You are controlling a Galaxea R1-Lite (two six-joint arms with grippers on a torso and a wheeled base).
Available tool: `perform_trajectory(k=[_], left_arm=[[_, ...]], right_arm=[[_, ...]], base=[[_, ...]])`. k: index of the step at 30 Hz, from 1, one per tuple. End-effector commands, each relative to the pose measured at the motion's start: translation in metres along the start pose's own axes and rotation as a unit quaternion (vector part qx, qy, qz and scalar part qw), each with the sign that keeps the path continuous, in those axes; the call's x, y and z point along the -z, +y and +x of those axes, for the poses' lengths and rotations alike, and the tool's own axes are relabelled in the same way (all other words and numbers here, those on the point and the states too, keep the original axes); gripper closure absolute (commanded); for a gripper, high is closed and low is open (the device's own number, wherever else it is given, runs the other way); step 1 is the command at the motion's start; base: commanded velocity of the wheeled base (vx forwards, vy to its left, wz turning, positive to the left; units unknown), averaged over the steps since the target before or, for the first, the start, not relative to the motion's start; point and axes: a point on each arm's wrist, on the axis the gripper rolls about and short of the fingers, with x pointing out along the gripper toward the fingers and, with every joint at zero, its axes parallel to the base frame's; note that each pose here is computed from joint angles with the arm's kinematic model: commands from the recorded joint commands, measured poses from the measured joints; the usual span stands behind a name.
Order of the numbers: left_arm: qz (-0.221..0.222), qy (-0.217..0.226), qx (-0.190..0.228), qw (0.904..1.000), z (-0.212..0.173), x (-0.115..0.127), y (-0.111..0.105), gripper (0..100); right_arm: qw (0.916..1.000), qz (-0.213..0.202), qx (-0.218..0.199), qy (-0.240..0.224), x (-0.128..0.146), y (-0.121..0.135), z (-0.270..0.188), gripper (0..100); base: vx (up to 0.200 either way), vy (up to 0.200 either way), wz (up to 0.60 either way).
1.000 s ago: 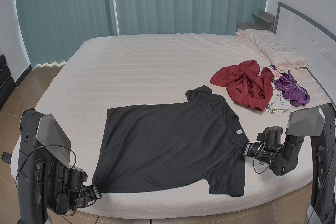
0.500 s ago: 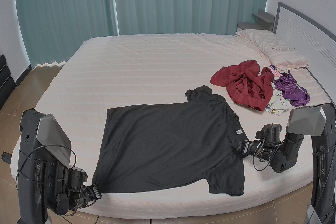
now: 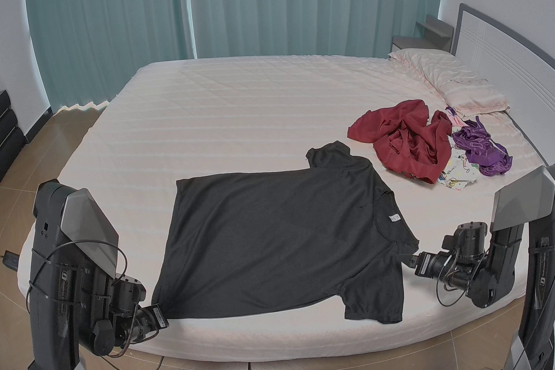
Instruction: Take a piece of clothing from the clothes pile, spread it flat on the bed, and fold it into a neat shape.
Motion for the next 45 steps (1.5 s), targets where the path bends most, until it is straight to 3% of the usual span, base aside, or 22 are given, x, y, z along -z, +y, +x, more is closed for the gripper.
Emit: perform_trajectory(k=[1,2,4,11,25,26,40,45], left_arm=[[-0.015,-0.015,0.009,0.9997,0.005,-0.004,-0.003,100],[-0.025,-0.019,0.014,0.9994,0.007,-0.005,-0.006,100],[-0.028,-0.018,0.014,0.9994,0.008,-0.004,-0.006,100],[-0.024,-0.008,0.01,0.9996,0.009,0.0,-0.005,100],[-0.025,-0.006,0.01,0.9996,0.01,0.0,-0.005,100],[-0.025,-0.006,0.01,0.9996,0.01,0.0,-0.005,100],[-0.024,-0.006,0.011,0.9996,0.01,0.0,-0.005,100],[-0.024,-0.009,0.013,0.9996,0.011,-0.001,-0.006,100]], right_arm=[[0.9975,-0.011,-0.014,0.069,0.044,0.009,-0.026,0],[0.9945,-0.019,-0.015,0.102,0.057,0.011,-0.032,0],[0.9917,-0.023,-0.025,0.124,0.065,0.016,-0.035,0],[0.9867,-0.024,-0.036,0.157,0.08,0.025,-0.038,0],[0.9851,-0.038,-0.037,0.164,0.084,0.029,-0.039,0],[0.9851,-0.038,-0.037,0.164,0.084,0.029,-0.039,100],[0.9854,-0.02,-0.01,0.169,0.077,0.013,-0.054,100],[0.9853,-0.031,-0.009,0.168,0.07,0.014,-0.061,100]], base=[[0.0,0.0,0.0],[0.0,0.0,0.0],[0.0,0.0,0.0],[0.0,0.0,0.0],[0.0,0.0,0.0],[0.0,0.0,0.0],[0.0,0.0,0.0],[0.0,0.0,0.0]])
